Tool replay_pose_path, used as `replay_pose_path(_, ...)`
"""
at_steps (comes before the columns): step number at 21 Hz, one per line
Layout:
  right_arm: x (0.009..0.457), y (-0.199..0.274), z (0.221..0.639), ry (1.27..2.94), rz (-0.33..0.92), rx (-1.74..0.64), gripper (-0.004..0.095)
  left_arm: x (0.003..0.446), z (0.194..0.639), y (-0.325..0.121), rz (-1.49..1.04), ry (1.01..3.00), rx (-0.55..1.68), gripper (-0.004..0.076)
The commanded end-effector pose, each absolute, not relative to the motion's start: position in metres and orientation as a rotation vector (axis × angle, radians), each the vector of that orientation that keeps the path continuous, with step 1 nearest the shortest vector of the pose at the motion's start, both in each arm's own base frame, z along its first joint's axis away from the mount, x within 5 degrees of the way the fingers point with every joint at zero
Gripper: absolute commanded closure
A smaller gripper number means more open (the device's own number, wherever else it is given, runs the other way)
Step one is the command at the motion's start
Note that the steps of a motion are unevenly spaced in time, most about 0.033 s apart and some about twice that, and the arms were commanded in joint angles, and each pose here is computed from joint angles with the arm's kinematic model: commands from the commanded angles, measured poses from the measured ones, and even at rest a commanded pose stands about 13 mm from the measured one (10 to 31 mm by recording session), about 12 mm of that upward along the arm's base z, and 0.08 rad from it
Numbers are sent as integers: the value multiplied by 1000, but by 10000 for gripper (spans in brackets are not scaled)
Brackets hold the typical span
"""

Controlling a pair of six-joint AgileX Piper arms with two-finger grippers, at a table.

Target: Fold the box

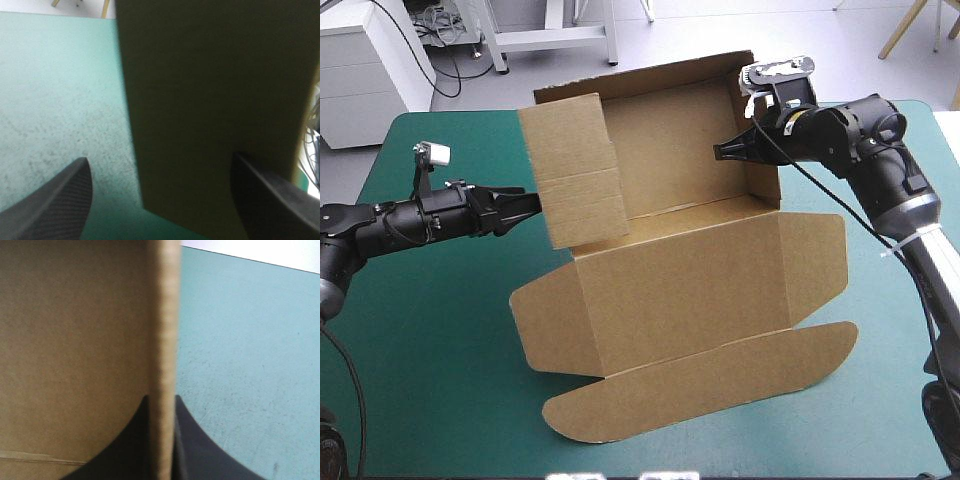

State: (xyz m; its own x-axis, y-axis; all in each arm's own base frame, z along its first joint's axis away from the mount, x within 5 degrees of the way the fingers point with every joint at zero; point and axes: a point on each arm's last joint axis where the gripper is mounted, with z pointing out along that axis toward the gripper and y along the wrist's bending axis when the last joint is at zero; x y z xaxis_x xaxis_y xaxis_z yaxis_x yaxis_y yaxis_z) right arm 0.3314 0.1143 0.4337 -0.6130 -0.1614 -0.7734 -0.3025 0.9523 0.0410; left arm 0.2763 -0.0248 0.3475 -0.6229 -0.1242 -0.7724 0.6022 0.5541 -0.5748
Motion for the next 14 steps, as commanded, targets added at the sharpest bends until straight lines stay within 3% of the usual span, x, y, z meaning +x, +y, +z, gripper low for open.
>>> replay_pose_path(1, 329, 109, 455, 2121, 205, -287, 927, 259, 382, -45, -1291, 1779, 486, 178)
replay_pose_path(8, 334, 109, 451, 2123, 169, -292, 926, 256, 387, -61, -1366, 1715, 513, 178)
replay_pose_path(14, 329, 123, 451, 2128, 210, -275, 925, 260, 385, -61, -1336, 1757, 469, 178)
